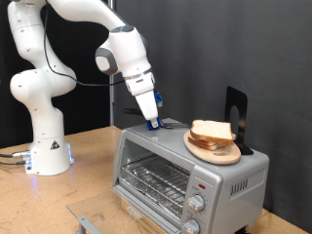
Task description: Make a piece of toast with the oven
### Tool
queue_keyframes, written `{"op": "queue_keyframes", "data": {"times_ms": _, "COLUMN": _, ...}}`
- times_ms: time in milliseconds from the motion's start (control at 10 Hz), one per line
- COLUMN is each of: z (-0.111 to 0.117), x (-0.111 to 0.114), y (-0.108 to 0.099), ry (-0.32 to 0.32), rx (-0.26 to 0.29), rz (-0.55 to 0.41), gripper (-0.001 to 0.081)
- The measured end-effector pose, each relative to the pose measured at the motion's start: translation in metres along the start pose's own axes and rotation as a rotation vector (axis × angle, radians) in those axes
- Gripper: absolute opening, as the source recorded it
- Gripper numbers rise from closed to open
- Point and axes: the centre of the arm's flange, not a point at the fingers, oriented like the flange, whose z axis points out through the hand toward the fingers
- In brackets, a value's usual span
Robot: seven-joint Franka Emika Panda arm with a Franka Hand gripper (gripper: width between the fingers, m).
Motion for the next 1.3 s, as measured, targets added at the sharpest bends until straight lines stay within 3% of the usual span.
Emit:
{"op": "queue_keyframes", "data": {"times_ms": 500, "z": -0.063, "x": 0.008, "y": 0.005, "ry": 0.034, "rx": 0.090, "rz": 0.037, "gripper": 0.0362}}
{"op": "queue_keyframes", "data": {"times_ms": 700, "z": -0.071, "x": 0.007, "y": 0.008, "ry": 0.017, "rx": 0.095, "rz": 0.036, "gripper": 0.0362}}
{"op": "queue_keyframes", "data": {"times_ms": 1000, "z": -0.080, "x": 0.009, "y": 0.026, "ry": 0.125, "rx": 0.131, "rz": 0.153, "gripper": 0.0362}}
{"op": "queue_keyframes", "data": {"times_ms": 1300, "z": -0.100, "x": 0.008, "y": 0.074, "ry": 0.238, "rx": 0.123, "rz": 0.335, "gripper": 0.0362}}
